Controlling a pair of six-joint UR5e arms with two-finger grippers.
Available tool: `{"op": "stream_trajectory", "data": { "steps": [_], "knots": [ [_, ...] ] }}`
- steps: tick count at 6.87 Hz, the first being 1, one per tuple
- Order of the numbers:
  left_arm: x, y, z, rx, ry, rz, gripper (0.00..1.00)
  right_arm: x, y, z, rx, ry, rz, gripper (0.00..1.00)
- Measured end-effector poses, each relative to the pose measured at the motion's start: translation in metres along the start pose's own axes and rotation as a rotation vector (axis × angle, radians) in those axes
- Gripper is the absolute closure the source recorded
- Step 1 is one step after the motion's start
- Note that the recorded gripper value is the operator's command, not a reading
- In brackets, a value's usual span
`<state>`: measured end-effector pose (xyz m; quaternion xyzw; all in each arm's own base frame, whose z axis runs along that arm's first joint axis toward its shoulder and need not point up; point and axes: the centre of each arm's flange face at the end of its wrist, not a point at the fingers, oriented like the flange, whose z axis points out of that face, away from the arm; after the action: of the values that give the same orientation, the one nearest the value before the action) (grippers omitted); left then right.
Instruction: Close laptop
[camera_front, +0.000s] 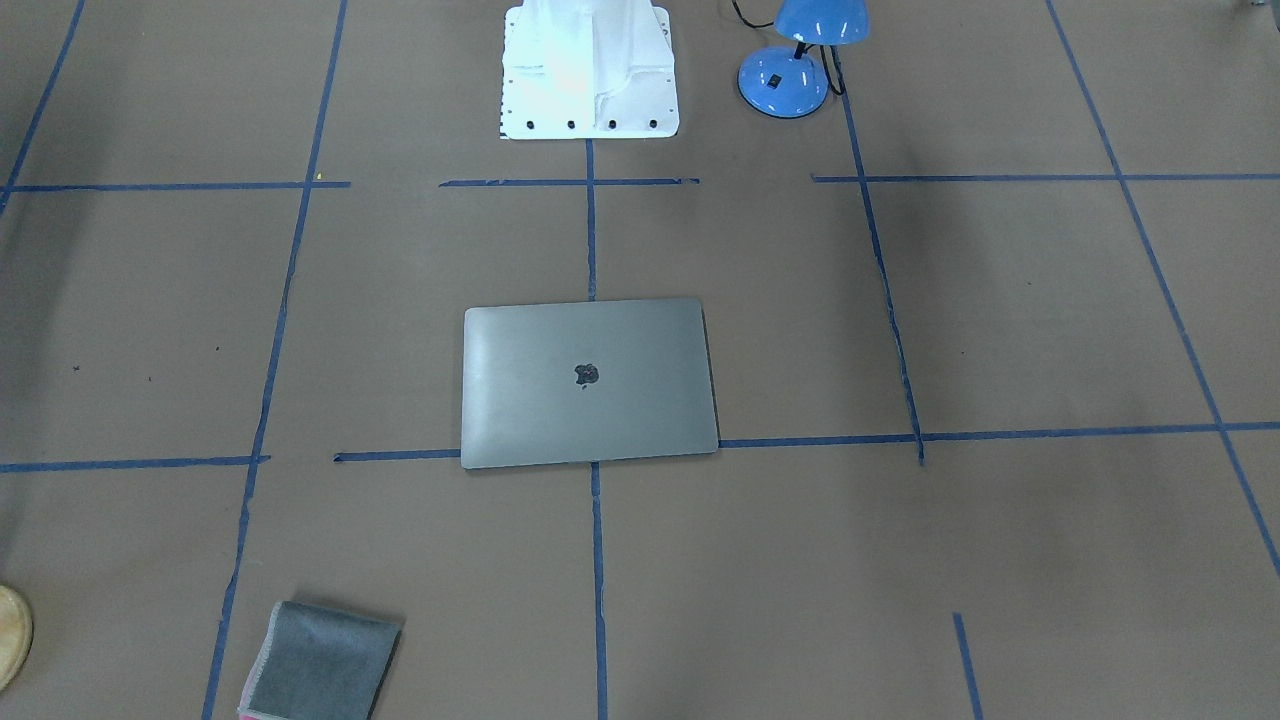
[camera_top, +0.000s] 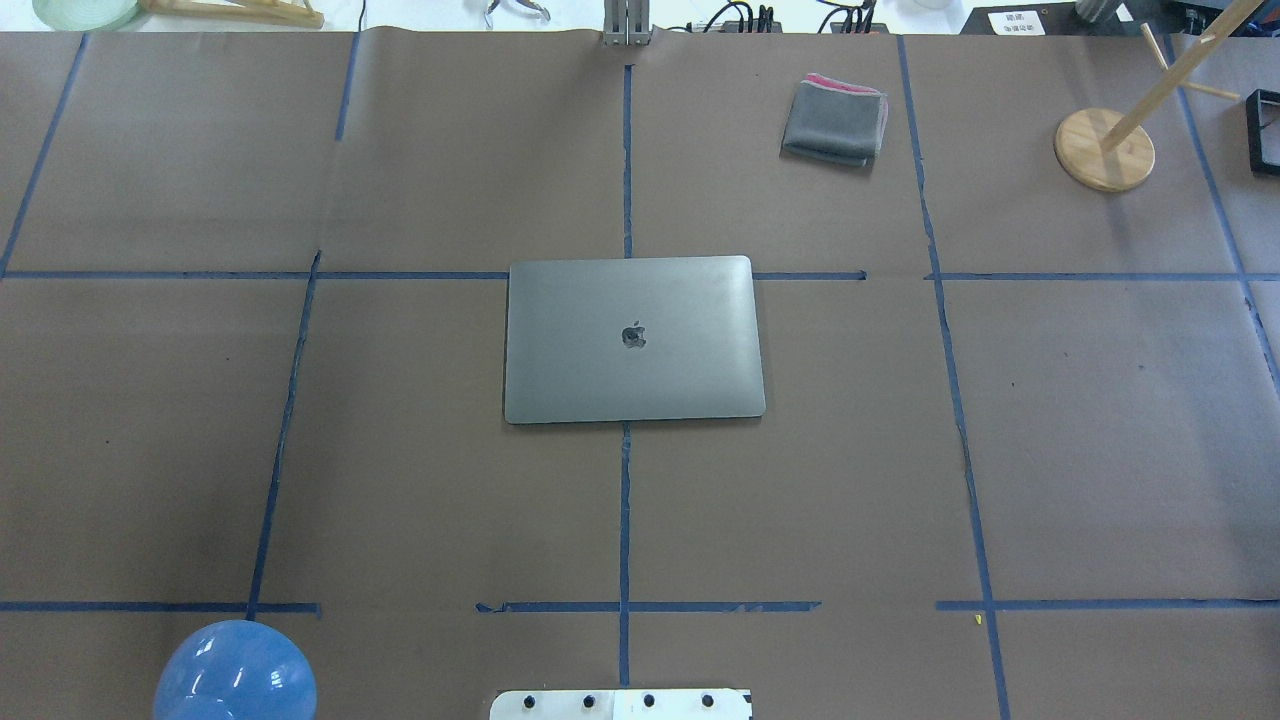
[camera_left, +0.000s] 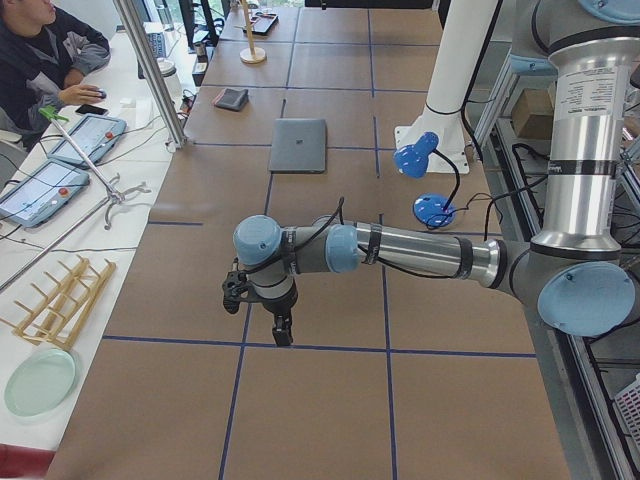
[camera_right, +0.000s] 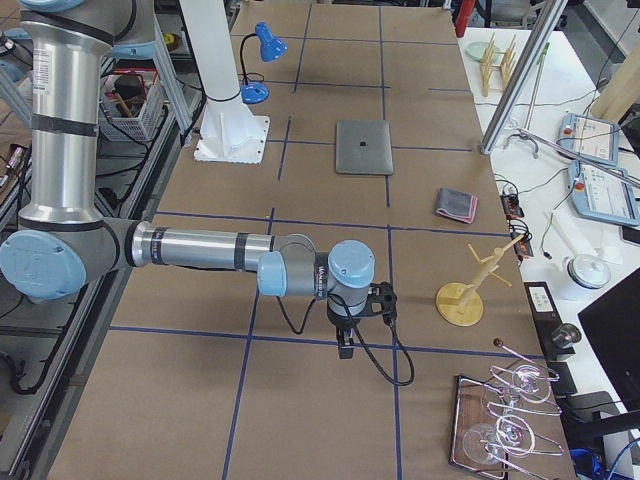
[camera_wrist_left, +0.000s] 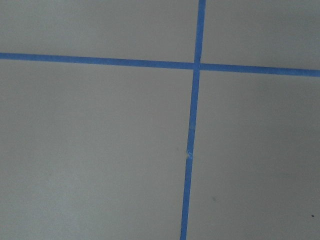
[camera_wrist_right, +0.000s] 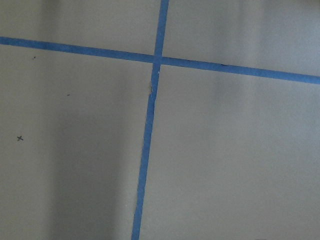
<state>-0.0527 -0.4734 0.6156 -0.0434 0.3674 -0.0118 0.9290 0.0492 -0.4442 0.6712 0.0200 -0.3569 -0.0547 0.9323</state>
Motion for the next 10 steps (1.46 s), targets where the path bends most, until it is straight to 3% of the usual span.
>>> {"op": "stream_trajectory", "data": {
  "steps": [4,10],
  "knots": [
    [0.0028,0.002,-0.004,0.047,0.001,0.043,0.0,0.0005,-0.0001,0.0014,0.001,-0.008,0.001,0.0],
    [0.0036,0.0008,0.0021,0.039,-0.009,0.047,0.0,-0.003,0.002,0.001,0.006,-0.04,-0.014,0.0]
  ]
}}
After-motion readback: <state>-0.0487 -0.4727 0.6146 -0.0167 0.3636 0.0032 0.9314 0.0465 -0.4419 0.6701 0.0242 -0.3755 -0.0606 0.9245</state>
